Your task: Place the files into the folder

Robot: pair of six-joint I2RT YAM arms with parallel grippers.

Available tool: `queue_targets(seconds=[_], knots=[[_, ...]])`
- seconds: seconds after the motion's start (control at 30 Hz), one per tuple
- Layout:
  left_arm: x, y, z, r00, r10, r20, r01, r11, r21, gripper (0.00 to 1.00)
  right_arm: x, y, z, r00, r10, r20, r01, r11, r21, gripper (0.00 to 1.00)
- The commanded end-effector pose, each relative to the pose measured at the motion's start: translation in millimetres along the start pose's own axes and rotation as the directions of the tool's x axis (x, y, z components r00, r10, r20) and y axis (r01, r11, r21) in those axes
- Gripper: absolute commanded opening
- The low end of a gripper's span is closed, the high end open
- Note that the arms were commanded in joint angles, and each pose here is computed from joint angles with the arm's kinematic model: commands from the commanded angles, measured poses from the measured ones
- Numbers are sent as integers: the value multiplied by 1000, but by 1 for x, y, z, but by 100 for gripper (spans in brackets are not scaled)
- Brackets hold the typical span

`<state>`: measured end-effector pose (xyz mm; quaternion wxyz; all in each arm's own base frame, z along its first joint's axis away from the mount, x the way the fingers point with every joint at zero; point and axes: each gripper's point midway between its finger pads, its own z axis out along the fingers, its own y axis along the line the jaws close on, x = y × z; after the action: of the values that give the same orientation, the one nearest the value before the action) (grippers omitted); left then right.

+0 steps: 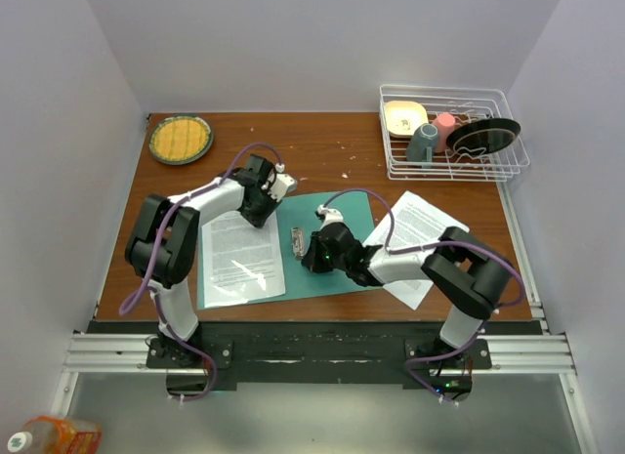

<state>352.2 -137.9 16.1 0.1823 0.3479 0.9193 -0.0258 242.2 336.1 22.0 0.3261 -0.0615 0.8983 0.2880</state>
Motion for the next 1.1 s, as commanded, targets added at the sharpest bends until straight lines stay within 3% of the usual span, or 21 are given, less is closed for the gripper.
queue_targets(seconds=[0.0,0.4,0.77,1.07], knots=[[10,-4,-2,999,30,-36,-29,999,13,23,-4,45,10,998,-48,-35,40,981,-192,0],[9,-3,-3,999,41,-33,-41,999,5,22,-37,81,22,1000,-19,3,19,950,-310,0],[8,-3,-8,998,53,-23,-53,999,2,22,-96,55,58,996,-10,85,31,967,-251,0],[-6,-5,-30,998,64,26,-64,998,17,20,-105,50,75,998,-22,67,38,966,-254,0]])
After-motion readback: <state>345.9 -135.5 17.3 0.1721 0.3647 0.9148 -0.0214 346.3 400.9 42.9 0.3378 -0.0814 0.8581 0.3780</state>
